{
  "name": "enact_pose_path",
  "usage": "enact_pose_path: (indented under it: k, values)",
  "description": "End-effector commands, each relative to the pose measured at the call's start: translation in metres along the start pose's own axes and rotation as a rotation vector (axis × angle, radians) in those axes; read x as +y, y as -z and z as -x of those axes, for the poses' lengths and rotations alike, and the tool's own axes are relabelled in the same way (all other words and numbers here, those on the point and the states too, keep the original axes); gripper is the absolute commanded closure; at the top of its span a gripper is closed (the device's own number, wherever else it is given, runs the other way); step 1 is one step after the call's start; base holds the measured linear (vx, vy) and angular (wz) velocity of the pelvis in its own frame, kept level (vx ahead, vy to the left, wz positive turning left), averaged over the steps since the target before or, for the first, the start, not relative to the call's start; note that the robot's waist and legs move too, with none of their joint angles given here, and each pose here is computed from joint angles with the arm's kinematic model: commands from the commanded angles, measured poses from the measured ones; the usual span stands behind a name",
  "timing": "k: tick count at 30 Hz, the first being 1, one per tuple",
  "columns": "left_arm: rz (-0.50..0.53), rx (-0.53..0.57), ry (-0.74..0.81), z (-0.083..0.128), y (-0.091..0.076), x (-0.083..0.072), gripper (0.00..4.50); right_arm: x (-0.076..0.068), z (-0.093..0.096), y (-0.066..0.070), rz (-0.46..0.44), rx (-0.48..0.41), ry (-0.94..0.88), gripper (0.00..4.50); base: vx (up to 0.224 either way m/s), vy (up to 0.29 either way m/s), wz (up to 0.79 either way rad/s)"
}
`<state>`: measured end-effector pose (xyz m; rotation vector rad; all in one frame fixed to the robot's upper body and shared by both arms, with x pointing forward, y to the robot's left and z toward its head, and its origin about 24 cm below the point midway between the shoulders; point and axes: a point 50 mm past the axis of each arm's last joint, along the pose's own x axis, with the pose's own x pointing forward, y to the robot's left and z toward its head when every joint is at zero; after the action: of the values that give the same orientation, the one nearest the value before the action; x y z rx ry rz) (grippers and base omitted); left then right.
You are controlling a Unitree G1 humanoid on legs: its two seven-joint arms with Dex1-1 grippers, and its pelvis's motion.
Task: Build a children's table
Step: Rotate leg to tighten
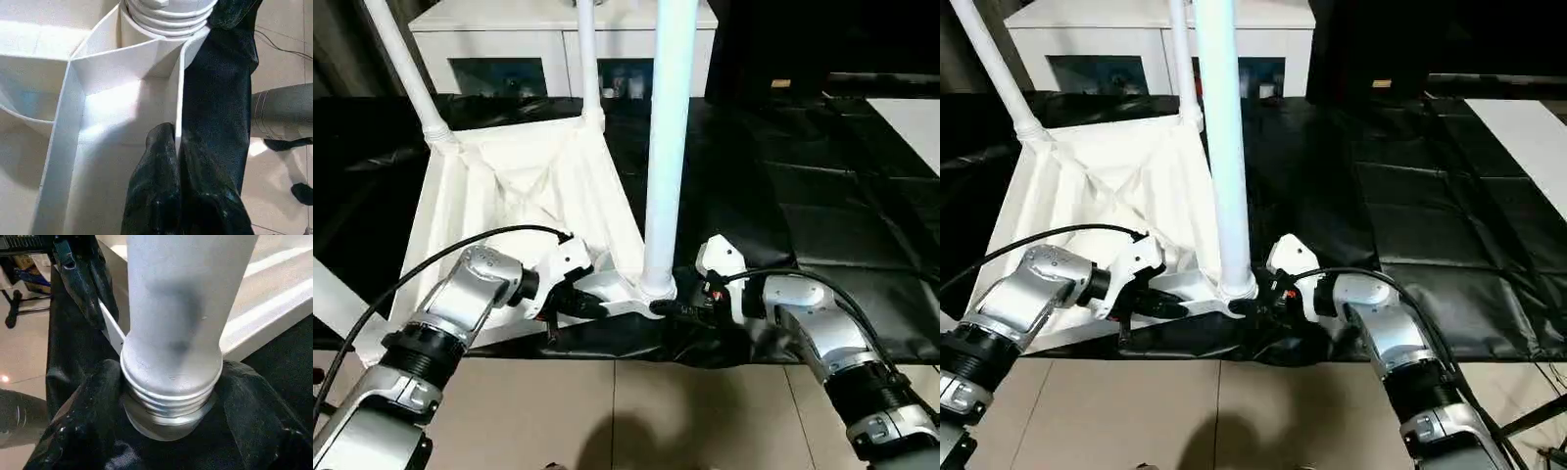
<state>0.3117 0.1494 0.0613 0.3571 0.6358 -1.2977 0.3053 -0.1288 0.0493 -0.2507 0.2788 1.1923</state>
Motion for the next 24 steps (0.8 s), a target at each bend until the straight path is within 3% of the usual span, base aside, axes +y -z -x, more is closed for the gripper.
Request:
enact_pose_path:
  k: [1,10,11,13,15,24]
  values:
    - [-0.043,-0.048,0.08,-0.006,-0.014,-0.008,4.5,0.001,-0.006,-0.008,0.007,-0.035,-0.038,1.63,0.0,0.0,0.0]
    - [-0.042,-0.046,0.078,-0.006,-0.013,-0.008,4.5,0.006,-0.013,-0.01,0.008,-0.072,-0.083,1.76,0.0,0.0,0.0]
    - [-0.043,-0.046,0.076,-0.006,-0.013,-0.008,4.5,0.006,-0.013,-0.011,-0.004,-0.077,-0.084,1.44,0.0,0.0,0.0]
    - [-0.044,-0.046,0.071,-0.007,-0.013,-0.008,4.5,0.004,-0.014,-0.012,-0.022,-0.089,-0.086,1.44,0.0,0.0,0.0]
    - [-0.044,-0.045,0.07,-0.007,-0.013,-0.008,4.5,0.004,-0.014,-0.013,-0.008,-0.088,-0.082,1.09,0.0,0.0,0.0]
    - [-0.042,-0.041,0.063,-0.006,-0.012,-0.007,4.5,0.01,-0.016,-0.016,0.03,-0.104,-0.142,1.06,0.0,0.0,0.0]
